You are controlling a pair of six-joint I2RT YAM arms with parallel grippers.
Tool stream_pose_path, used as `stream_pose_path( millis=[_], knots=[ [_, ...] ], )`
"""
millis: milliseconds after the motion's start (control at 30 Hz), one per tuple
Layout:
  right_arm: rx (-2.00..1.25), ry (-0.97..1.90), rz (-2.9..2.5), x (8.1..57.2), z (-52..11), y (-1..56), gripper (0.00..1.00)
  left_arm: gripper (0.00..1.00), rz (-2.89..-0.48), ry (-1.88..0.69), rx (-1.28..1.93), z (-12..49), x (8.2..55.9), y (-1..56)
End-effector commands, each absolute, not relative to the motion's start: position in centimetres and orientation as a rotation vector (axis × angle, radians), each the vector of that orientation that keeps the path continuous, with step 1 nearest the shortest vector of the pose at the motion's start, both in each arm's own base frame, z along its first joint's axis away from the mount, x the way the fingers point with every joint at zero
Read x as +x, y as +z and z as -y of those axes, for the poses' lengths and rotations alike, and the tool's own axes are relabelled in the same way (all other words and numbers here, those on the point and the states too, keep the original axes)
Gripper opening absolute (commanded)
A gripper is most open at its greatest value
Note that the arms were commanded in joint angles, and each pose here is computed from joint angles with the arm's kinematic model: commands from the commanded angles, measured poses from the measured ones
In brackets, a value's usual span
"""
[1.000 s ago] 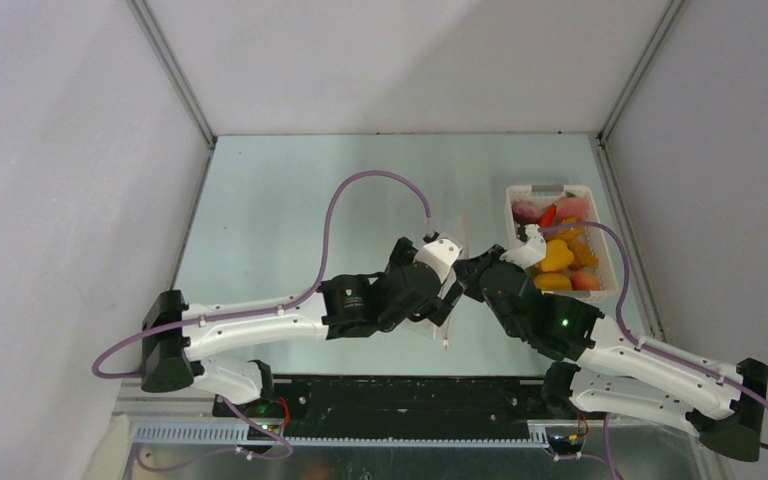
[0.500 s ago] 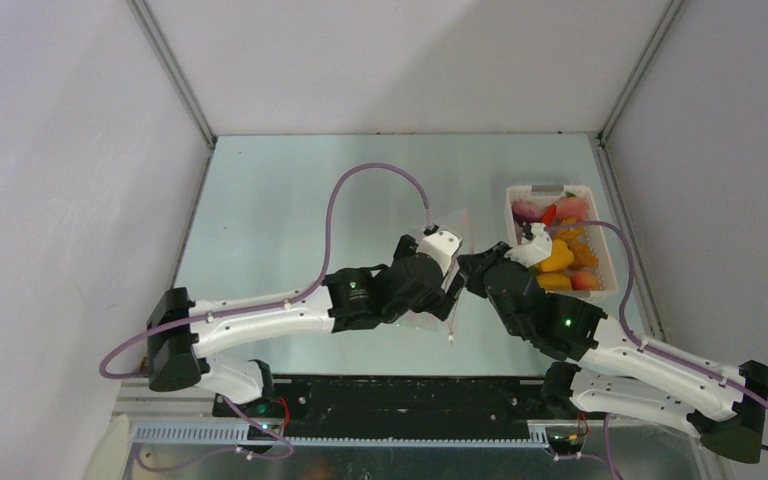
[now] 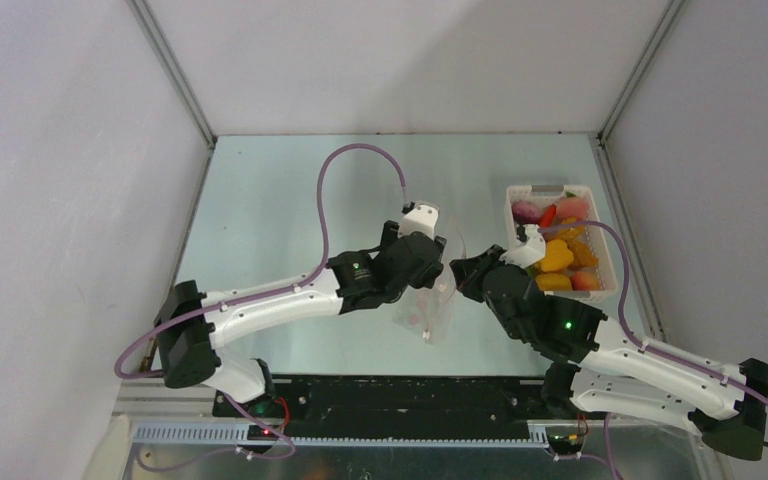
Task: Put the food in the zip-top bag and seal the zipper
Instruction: Open the zipper of the food storage bag at the center of the board.
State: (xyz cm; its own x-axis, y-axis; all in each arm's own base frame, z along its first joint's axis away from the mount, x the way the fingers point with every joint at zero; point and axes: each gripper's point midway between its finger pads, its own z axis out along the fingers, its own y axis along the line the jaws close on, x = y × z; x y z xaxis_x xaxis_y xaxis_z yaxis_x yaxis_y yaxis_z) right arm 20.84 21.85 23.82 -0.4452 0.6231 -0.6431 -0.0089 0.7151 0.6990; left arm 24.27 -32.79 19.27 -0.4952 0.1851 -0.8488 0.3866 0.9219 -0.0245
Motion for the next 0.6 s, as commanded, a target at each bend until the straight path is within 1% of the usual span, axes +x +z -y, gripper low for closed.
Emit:
stream_pose_path(
  millis=[0,33,67,100,133,167,200,233,267,300,333,400,567],
  knots=[
    [0.469,0.847,-1.864,21.0,-22.5,26.2,0.00,0.68,-2.066,-0.333,0.323,33.9,25.3,21.2],
    [0.461,0.842,-1.868,21.0,-22.6,26.1,0.00,0.65,-2.062,-0.349,0.325,34.1,25.3,21.5],
    [0.458,0.840,-1.870,21.0,-22.6,26.0,0.00,0.59,-2.059,-0.348,0.329,34.2,25.3,21.6],
    [0.458,0.836,-1.870,21.1,-22.5,26.0,0.00,0.55,-2.054,-0.331,0.321,33.8,25.5,21.8],
    [0.459,0.826,-1.873,21.1,-22.3,25.9,0.00,0.47,-2.054,-0.315,0.317,33.5,25.6,21.8],
    [0.468,0.813,-1.869,21.4,-21.9,25.9,0.00,0.43,-2.059,-0.279,0.308,32.6,25.8,22.1],
    [0.482,0.784,-1.872,21.7,-21.3,25.6,0.00,0.33,-2.056,-0.267,0.302,32.2,25.9,22.3],
    [0.491,0.773,-1.872,21.9,-20.8,25.5,0.00,0.28,-2.053,-0.253,0.296,31.4,25.9,22.9],
    [0.506,0.750,-1.873,22.3,-20.1,25.3,0.00,0.19,-2.047,-0.234,0.316,30.9,25.8,23.0],
    [0.496,0.728,-1.876,22.6,-19.7,25.2,0.00,0.16,-2.034,-0.231,0.314,30.1,25.6,23.9],
    [0.511,0.706,-1.876,23.1,-19.0,25.0,0.00,0.08,-2.029,-0.215,0.322,29.5,25.5,24.0],
    [0.519,0.661,-1.886,24.0,-18.0,24.5,0.00,0.01,-2.011,-0.185,0.316,27.9,25.2,25.1],
    [0.532,0.549,-1.923,26.0,-16.5,22.7,0.00,0.00,-1.994,-0.076,0.361,24.5,24.6,26.8]
  ],
)
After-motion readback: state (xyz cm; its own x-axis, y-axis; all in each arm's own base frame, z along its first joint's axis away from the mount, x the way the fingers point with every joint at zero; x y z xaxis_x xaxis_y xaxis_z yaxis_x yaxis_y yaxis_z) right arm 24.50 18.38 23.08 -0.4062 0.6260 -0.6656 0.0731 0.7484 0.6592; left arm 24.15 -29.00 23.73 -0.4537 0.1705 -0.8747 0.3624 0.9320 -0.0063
